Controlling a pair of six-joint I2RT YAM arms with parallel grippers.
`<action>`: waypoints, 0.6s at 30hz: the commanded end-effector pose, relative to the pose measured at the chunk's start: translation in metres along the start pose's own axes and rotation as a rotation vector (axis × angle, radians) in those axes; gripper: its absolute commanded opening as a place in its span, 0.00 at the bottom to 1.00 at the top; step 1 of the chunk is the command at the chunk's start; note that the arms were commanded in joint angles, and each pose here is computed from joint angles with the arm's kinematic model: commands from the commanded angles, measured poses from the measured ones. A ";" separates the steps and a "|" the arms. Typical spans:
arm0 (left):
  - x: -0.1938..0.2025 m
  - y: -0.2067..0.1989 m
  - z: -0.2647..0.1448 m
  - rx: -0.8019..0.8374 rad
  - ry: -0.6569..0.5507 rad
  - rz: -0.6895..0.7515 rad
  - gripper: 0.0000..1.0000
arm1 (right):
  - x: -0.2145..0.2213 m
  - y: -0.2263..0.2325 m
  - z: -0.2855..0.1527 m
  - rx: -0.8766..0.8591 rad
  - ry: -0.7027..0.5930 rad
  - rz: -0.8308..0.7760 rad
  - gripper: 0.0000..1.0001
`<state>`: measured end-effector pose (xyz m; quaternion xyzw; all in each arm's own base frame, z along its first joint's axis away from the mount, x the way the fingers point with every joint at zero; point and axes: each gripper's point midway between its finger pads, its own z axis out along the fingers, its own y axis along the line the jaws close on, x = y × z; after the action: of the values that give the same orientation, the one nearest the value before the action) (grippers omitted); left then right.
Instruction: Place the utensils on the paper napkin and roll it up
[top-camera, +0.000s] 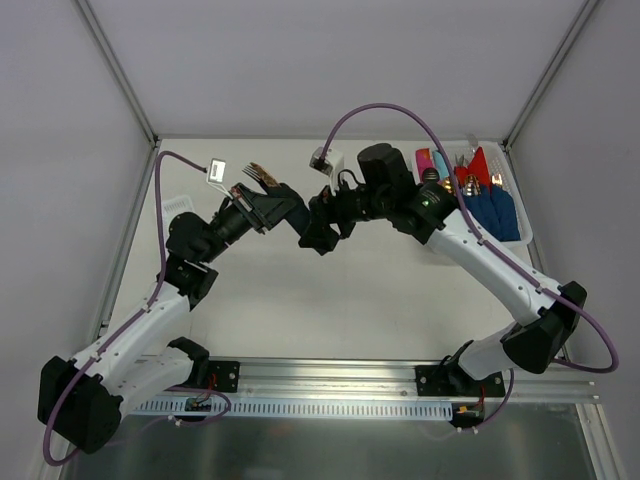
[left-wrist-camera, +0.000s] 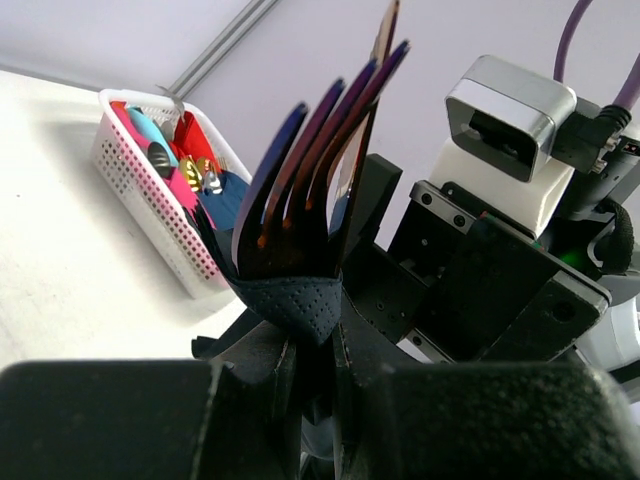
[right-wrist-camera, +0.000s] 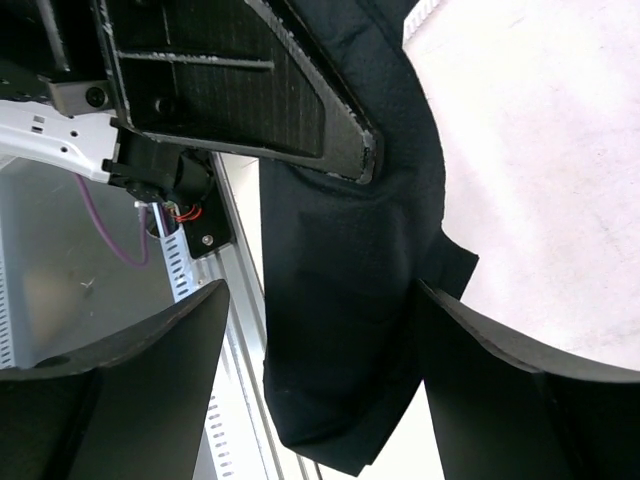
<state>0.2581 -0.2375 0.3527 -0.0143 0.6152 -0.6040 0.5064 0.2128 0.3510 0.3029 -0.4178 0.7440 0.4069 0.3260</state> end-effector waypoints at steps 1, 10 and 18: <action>-0.025 -0.049 0.002 0.159 -0.064 0.031 0.00 | -0.010 0.004 -0.001 -0.044 -0.040 0.017 0.76; -0.022 -0.048 0.004 0.173 -0.050 0.011 0.00 | -0.015 0.017 -0.006 -0.189 -0.069 0.101 0.52; -0.018 -0.051 0.007 0.199 -0.029 -0.011 0.00 | -0.018 0.020 -0.007 -0.311 -0.068 0.224 0.46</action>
<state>0.2556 -0.2446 0.3578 -0.0093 0.6037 -0.6309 0.4873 0.2110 0.3523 0.3106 -0.3626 0.7307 0.5186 0.2561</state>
